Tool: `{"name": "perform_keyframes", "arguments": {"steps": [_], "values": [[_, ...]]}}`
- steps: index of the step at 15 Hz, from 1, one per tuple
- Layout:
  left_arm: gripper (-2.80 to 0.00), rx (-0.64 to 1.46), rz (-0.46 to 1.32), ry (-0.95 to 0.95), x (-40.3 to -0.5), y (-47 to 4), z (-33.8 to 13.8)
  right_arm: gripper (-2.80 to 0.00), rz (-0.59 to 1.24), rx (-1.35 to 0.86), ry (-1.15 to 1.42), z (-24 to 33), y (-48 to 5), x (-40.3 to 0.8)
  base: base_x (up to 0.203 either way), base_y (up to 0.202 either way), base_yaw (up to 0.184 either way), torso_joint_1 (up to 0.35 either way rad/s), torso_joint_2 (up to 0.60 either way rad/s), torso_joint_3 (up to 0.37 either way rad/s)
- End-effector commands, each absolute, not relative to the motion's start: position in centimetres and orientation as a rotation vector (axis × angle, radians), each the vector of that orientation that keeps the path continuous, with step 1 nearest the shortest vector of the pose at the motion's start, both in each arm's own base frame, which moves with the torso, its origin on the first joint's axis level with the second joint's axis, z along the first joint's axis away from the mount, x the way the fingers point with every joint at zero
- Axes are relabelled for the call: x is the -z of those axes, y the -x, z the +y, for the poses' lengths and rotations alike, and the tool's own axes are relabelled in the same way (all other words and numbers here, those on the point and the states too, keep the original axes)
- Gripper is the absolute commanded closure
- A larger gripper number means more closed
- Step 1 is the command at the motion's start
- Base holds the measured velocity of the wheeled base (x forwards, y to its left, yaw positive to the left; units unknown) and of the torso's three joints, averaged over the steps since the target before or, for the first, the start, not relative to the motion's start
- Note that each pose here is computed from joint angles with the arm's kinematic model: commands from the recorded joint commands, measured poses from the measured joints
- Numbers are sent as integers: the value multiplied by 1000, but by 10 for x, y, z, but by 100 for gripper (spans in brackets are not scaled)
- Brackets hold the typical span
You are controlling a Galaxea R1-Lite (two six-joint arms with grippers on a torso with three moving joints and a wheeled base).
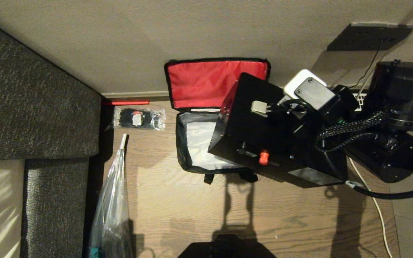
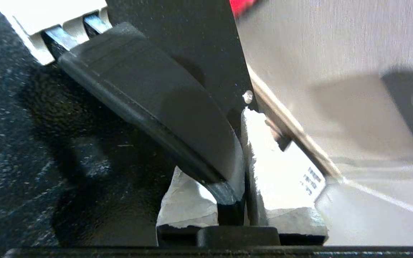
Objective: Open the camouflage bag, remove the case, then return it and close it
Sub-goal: Place the black box back
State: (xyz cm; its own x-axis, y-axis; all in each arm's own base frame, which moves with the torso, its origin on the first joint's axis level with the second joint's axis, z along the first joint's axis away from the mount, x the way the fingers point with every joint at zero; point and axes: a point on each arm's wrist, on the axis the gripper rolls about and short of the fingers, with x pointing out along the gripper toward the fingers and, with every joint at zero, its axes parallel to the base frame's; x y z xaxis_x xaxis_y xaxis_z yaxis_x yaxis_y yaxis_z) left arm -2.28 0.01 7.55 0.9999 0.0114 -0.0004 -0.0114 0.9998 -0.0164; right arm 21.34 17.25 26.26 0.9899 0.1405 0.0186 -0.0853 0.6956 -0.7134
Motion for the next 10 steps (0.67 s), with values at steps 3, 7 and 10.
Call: {"name": "perform_keyframes", "arguments": {"steps": [3, 7, 10], "values": [[0, -12, 1, 17, -75, 23, 0, 0, -74, -346, 830, 201, -232, -267, 0, 0, 0, 0, 0, 0], [0, -12, 1, 17, -75, 23, 0, 0, -87, -579, 910, 213, -239, -262, 0, 0, 0, 0, 0, 0], [0, -12, 1, 17, -75, 23, 0, 0, -173, -729, 889, 221, -243, -267, 0, 0, 0, 0, 0, 0]]}}
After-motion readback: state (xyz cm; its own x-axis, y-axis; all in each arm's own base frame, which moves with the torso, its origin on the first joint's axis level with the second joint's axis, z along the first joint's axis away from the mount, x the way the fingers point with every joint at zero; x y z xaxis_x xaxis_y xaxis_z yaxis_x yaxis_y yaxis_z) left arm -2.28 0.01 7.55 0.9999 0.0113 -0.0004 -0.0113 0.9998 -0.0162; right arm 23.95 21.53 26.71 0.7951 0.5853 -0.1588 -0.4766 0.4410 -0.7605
